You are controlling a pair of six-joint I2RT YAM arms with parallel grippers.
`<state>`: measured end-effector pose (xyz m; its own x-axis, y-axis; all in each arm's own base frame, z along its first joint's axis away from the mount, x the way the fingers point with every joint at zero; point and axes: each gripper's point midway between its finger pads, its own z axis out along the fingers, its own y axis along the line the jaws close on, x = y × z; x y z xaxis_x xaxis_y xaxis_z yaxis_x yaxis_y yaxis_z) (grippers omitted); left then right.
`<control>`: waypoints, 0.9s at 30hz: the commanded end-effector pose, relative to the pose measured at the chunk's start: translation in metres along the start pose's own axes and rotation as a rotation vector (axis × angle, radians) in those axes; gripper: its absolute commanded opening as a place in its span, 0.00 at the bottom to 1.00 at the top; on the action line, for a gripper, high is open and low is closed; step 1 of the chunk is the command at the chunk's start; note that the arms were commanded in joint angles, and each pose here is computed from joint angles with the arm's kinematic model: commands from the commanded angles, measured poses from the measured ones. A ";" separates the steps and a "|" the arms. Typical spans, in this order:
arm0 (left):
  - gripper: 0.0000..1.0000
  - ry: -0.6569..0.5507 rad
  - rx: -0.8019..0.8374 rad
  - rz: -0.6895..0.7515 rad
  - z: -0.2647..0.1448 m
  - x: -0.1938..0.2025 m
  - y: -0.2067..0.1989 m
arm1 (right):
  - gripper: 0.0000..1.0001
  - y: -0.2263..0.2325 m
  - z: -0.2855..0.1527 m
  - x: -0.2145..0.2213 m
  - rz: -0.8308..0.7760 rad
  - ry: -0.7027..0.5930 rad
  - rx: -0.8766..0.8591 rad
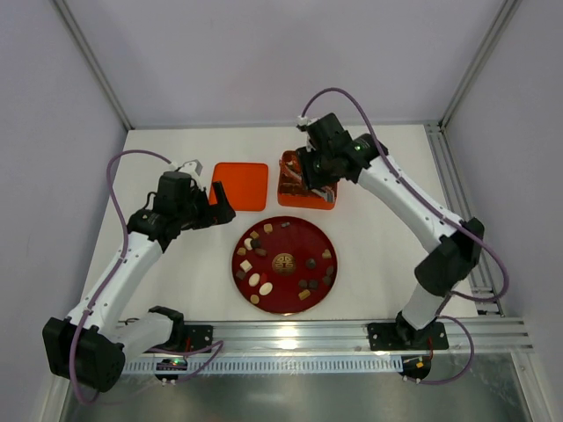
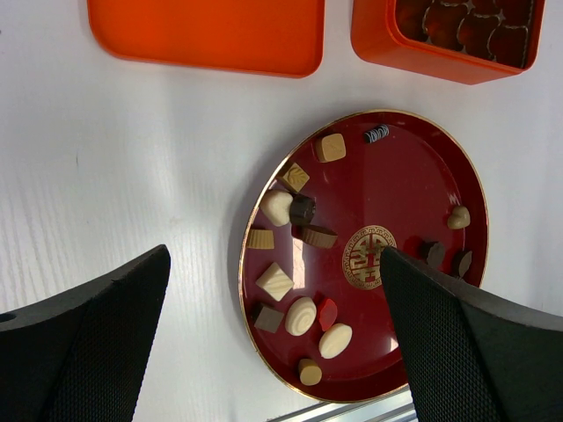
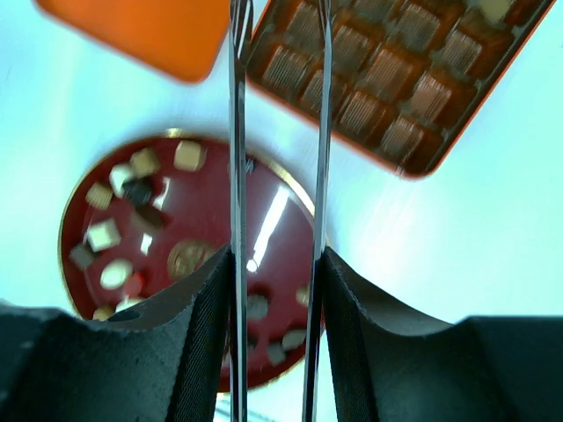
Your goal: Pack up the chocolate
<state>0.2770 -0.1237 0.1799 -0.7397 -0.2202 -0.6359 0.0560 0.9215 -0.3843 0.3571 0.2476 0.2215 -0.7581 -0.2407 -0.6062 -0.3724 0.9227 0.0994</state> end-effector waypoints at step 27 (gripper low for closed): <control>1.00 -0.047 0.004 -0.001 -0.007 -0.015 -0.003 | 0.46 0.132 -0.090 0.213 -0.309 0.305 -0.320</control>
<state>0.2778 -0.1220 0.1800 -0.7376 -0.2240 -0.6371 0.0500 0.9227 -0.3823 0.1032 0.2793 0.1696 -0.7039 -0.6030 -0.3753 -0.6965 0.6896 0.1983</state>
